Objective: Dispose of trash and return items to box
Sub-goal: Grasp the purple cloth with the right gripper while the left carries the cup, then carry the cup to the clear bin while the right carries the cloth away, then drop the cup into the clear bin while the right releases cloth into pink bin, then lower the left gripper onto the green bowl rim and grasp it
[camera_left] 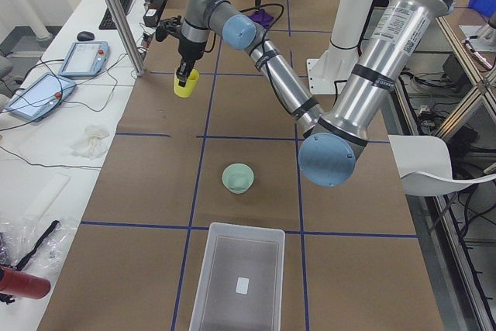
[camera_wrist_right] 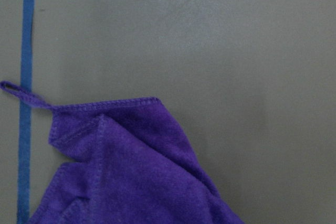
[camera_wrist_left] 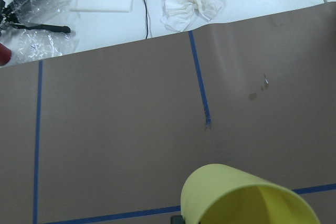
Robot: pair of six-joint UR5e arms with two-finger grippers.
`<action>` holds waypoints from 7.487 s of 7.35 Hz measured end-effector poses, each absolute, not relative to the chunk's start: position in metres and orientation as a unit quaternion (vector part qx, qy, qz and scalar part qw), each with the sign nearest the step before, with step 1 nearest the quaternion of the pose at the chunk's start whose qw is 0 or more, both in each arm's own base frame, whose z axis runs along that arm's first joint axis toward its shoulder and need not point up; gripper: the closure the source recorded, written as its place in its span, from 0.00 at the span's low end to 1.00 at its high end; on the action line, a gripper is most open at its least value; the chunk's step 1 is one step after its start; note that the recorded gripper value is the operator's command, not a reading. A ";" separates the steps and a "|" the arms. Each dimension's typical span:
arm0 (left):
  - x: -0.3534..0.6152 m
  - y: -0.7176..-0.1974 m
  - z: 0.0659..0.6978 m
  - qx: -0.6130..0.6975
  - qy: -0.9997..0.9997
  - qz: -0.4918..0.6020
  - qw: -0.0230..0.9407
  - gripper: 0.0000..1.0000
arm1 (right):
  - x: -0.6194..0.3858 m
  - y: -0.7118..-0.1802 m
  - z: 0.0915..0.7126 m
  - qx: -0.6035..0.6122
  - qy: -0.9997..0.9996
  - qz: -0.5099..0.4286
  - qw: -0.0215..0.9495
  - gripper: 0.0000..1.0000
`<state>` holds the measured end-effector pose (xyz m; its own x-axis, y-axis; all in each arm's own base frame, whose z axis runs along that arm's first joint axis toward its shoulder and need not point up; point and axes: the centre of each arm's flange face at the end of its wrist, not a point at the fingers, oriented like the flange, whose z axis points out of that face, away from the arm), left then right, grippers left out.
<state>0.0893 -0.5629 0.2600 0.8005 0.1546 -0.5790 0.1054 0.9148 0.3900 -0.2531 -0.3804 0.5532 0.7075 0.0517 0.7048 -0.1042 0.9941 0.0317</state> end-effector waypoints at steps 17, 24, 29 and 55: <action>-0.121 -0.497 0.633 0.063 0.332 0.061 0.939 1.00 | -0.101 -0.400 0.365 0.024 -0.401 0.106 0.910 1.00; -0.099 -0.393 0.771 0.045 0.395 0.007 0.918 1.00 | 0.049 -0.401 0.387 0.078 -0.333 0.028 0.939 1.00; -0.062 -0.400 0.773 0.054 0.415 0.038 0.907 1.00 | 0.071 -0.397 0.394 0.089 -0.327 0.028 0.940 1.00; 0.071 -0.418 0.559 0.187 0.444 -0.013 0.876 0.02 | 0.209 -0.393 0.708 0.106 -0.284 -0.035 0.952 0.00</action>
<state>0.0709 -0.4182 0.5586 0.6052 0.1427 -0.7832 0.1890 0.9299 0.3155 0.2093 -0.3933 0.7078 0.8360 -0.1270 0.5339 0.0063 0.9750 0.2220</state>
